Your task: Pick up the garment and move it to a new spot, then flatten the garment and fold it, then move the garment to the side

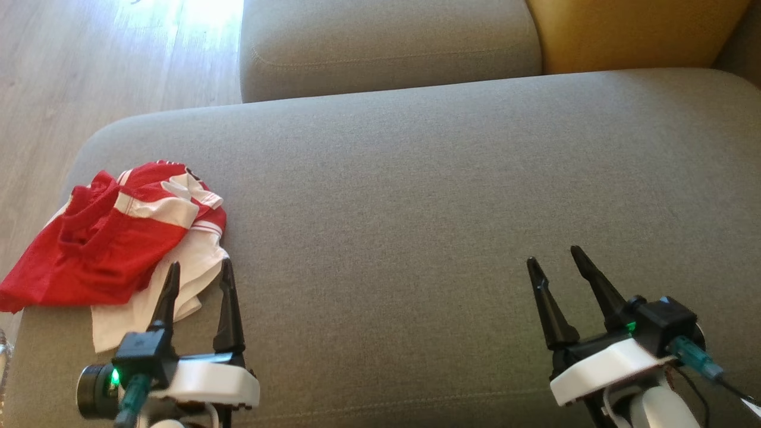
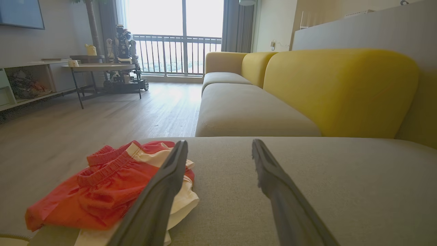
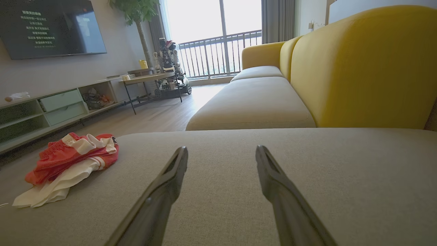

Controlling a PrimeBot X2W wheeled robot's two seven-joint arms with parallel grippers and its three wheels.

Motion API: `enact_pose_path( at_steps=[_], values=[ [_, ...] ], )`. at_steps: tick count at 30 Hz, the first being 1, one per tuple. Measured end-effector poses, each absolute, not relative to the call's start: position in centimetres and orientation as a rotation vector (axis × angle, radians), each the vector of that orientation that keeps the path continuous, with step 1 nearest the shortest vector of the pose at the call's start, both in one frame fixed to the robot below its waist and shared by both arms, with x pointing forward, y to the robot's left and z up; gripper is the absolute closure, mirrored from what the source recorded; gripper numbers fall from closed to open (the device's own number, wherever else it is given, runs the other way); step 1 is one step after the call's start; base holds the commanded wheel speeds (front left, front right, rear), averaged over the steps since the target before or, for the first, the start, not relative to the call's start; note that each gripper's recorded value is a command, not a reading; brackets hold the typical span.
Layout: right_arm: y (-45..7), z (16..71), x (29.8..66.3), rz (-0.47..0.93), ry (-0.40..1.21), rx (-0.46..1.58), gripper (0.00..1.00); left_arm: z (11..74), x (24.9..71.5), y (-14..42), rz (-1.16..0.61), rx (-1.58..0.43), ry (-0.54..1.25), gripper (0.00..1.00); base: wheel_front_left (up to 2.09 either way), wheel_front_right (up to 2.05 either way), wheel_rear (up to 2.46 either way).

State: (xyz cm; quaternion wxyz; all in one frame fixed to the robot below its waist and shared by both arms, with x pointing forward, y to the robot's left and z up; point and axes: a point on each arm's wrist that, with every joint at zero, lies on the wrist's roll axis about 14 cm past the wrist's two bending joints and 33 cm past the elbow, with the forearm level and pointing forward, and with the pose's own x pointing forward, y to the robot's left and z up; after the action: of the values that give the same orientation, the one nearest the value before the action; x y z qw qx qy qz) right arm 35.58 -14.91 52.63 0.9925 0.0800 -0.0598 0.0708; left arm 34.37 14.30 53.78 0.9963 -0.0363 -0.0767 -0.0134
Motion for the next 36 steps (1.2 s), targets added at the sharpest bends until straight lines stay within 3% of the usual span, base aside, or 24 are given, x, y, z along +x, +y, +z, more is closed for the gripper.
enact_pose_path(
  at_steps=[11, 24, 36],
  values=[
    [-14.3, 53.6, 35.2, 0.171, -0.166, 0.035, 0.00, 54.4, 34.1, 13.9, -0.031, 0.031, -0.199, 0.00, 0.00, 0.00, 0.00],
    [-14.2, 53.5, 35.2, 0.175, -0.165, 0.029, 0.00, 52.8, 33.8, 14.5, -0.005, 0.023, -0.148, 0.00, 0.00, 0.00, 0.00],
    [-9.6, 53.7, 36.5, 0.313, -0.166, 0.032, 0.00, 52.3, 31.5, 18.5, 0.124, 0.020, -0.134, 0.00, 0.00, 0.00, 0.00]
  ],
)
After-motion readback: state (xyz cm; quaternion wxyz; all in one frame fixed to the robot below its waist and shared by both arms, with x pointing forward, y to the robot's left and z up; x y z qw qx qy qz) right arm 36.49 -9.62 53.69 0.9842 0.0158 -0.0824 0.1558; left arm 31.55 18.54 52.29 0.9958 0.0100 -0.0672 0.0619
